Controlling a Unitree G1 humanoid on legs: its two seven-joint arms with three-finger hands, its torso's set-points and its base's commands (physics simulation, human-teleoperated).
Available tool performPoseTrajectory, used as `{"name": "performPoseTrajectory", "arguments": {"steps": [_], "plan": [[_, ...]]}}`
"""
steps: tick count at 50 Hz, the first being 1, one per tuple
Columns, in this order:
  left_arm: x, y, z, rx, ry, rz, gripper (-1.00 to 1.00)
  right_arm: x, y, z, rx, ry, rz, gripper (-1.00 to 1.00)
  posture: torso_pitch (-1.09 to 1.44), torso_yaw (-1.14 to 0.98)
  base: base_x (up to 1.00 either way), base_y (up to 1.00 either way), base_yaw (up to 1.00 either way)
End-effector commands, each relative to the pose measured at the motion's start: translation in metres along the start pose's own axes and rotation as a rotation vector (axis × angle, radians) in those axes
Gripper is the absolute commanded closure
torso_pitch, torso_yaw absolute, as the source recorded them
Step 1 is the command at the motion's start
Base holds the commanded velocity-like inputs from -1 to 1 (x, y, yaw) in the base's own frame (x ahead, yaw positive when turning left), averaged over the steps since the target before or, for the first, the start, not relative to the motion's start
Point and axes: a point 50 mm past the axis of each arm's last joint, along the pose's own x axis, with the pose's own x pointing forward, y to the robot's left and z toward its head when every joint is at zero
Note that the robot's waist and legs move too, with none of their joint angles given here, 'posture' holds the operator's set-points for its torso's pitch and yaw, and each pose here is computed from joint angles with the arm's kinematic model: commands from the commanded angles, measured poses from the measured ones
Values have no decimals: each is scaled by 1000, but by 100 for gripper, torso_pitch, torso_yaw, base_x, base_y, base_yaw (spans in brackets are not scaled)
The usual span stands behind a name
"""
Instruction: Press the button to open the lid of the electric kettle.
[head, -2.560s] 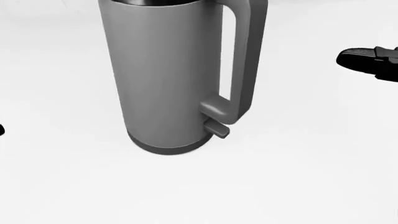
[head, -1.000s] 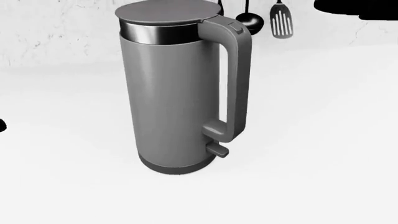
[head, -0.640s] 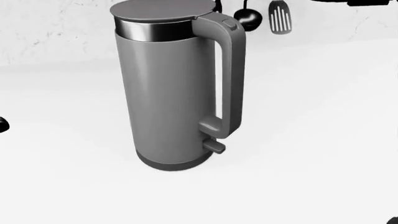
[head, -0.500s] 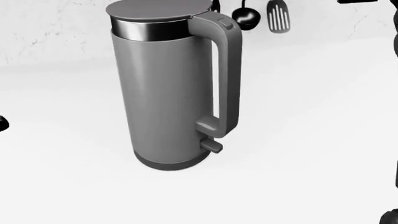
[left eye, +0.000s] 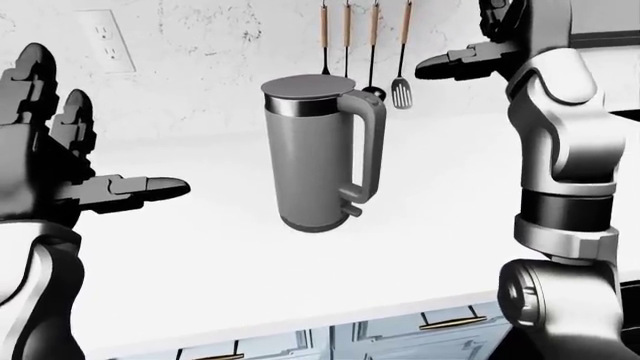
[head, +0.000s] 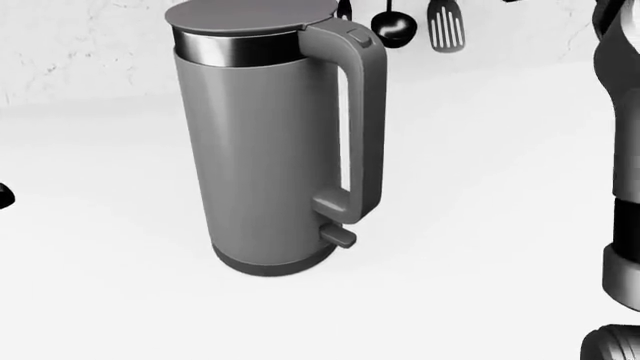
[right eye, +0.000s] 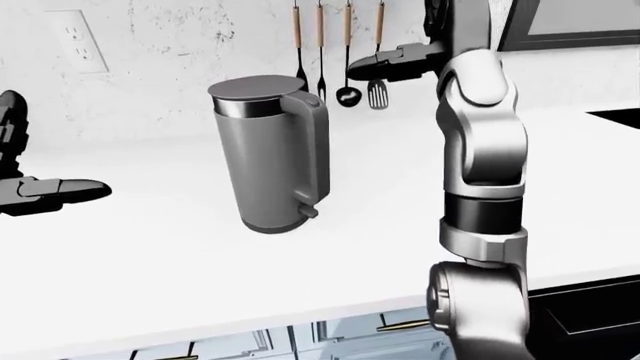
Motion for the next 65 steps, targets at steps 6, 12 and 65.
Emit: {"name": "performPoseTrajectory", "arguments": {"steps": [6, 12, 65], "plan": [[0, 1, 13, 7, -71, 6, -100, 0, 4, 23, -8, -86, 9, -100, -34, 0, 0, 0, 0], [0, 1, 13, 8, -72, 8, -100, 0, 8, 26, -9, -89, 20, -100, -34, 0, 0, 0, 0], [0, 1, 14, 5, -73, 6, -100, -4, 30, 26, -42, -99, 81, -100, -34, 0, 0, 0, 0]]}}
